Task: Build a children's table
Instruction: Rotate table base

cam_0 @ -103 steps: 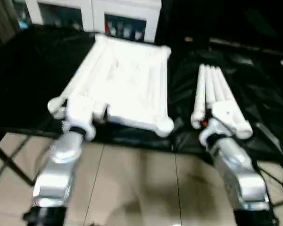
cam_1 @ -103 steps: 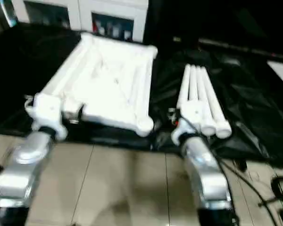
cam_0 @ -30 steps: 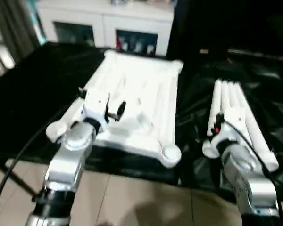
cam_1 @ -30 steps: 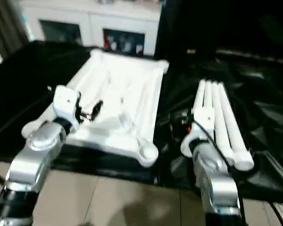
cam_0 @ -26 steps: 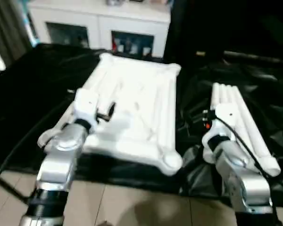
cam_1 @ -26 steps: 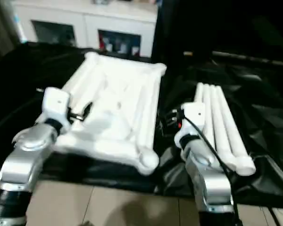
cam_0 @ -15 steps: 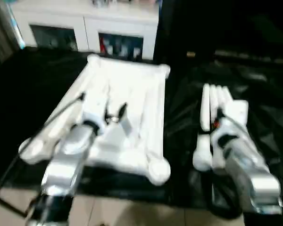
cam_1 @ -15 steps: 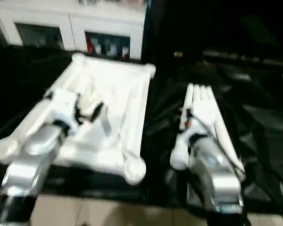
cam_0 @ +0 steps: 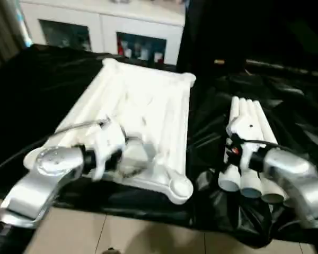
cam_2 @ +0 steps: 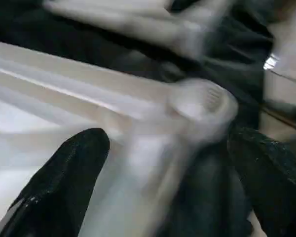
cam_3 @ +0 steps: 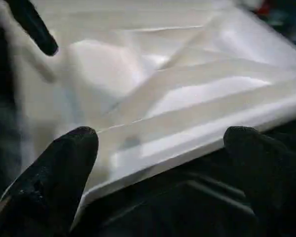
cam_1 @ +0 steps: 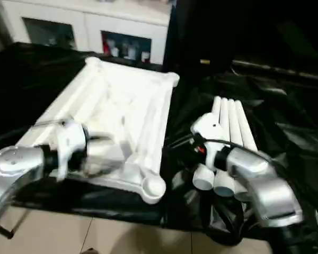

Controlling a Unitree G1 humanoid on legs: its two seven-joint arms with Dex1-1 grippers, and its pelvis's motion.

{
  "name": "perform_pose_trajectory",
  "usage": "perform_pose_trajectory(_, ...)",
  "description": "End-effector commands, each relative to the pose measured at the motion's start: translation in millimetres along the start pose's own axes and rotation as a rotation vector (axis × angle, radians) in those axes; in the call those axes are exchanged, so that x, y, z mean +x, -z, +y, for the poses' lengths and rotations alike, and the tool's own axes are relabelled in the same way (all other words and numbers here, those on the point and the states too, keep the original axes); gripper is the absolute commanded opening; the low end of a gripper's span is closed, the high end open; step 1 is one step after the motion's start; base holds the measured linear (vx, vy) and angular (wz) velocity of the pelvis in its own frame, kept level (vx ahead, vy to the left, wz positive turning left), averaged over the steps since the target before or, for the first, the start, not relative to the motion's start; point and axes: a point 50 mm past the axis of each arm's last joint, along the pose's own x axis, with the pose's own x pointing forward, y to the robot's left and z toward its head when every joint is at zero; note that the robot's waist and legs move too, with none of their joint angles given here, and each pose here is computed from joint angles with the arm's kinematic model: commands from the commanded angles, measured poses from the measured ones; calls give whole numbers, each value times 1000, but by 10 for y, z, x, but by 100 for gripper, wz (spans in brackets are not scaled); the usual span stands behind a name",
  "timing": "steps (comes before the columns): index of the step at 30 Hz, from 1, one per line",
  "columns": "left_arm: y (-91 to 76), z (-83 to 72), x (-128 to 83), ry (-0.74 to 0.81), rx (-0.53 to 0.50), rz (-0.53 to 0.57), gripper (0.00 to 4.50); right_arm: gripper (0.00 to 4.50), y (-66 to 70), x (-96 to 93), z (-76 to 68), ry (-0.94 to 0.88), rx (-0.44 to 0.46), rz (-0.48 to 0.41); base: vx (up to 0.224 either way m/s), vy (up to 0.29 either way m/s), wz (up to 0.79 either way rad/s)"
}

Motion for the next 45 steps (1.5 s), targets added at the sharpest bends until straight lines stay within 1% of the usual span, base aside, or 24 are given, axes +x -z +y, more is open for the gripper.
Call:
perform_pose_trajectory(1, 26, -58, 42, 85, 20, 81, 417, 450, -50, -22, 40, -90, -40, 21, -57, 13, -3)
perform_pose_trajectory(3, 73, -42, 50, 87, 35, 135, 409, 450, -43, -31, 55, -114, -50, 39, -28, 7, -1)
perform_pose_trajectory(4, 113, 42, 84, 47, 62, 165, 406, 450, -25, -41, 78, -145, -61, 61, 0, 0, 0)
perform_pose_trajectory(7, 108, 167, 137, 1, 90, 162, 375, 450, 7, -52, 110, -185, -77, 92, 0, 0, 0)
perform_pose_trajectory(9, 93, 186, 144, 1, 112, 155, 368, 450, 10, -51, 116, -190, -78, 95, 0, 0, 0)
perform_pose_trajectory(10, 61, 228, 151, -6, 121, 142, 362, 450, 13, -45, 126, -197, -80, 94, 0, 0, 0)
perform_pose_trajectory(12, 37, 257, 156, -6, 138, 137, 341, 450, 22, -32, 131, -199, -79, 95, 0, 0, 0)
perform_pose_trajectory(15, 46, 240, 170, 59, 133, 149, 319, 450, 41, -15, 162, -209, -63, 90, 0, 0, 0)
perform_pose_trajectory(19, 61, 215, 183, 142, 111, 139, 273, 450, 61, -19, 200, -220, -52, 91, 0, 0, 0)
perform_pose_trajectory(20, 62, 209, 182, 161, 102, 136, 273, 450, 67, -20, 208, -222, -50, 92, 0, 0, 0)
perform_pose_trajectory(22, 56, 187, 187, 192, 96, 127, 250, 450, 82, -24, 222, -222, -39, 95, 0, 0, 0)
perform_pose_trajectory(24, 60, 180, 194, 203, 98, 128, 242, 450, 93, -23, 236, -226, -38, 98, 0, 0, 0)
perform_pose_trajectory(25, 62, 196, 204, 193, 110, 129, 229, 450, 95, -16, 242, -227, -39, 98, 0, 0, 0)
perform_pose_trajectory(26, 65, 213, 214, 181, 116, 130, 229, 450, 96, -12, 245, -227, -37, 97, 0, 0, 0)
perform_pose_trajectory(27, 67, 230, 224, 171, 125, 132, 206, 450, 94, -10, 252, -229, -36, 96, 0, 0, 0)
perform_pose_trajectory(30, 66, 300, 261, 121, 147, 123, 195, 450, 75, -1, 297, -257, -23, 85, 0, 0, 0)
perform_pose_trajectory(31, 69, 315, 270, 114, 150, 125, 178, 450, 70, -1, 315, -270, -17, 82, 0, 0, 0)
perform_pose_trajectory(32, 77, 317, 272, 116, 152, 131, 178, 450, 65, 0, 326, -278, -13, 80, 0, 0, 0)
perform_pose_trajectory(33, 88, 319, 274, 116, 157, 140, 158, 450, 57, 1, 333, -282, -11, 77, 0, 0, 0)
perform_pose_trajectory(36, 119, 327, 285, 113, 158, 158, 148, 450, 53, 12, 341, -287, -13, 75, 0, 0, 0)
perform_pose_trajectory(39, 162, 317, 289, 130, 166, 184, 127, 450, 59, 22, 334, -285, -13, 78, 0, 0, 0)
perform_pose_trajectory(40, 177, 314, 288, 133, 164, 187, 111, 450, 59, 22, 328, -282, -15, 79, 0, 0, 0)
perform_pose_trajectory(44, 208, 313, 276, 138, 165, 203, 94, 450, 74, 18, 314, -276, -19, 92, 0, 0, 0)
perform_pose_trajectory(45, 208, 313, 276, 138, 165, 203, 72, 450, 74, 18, 314, -276, -19, 92, 0, 0, 0)
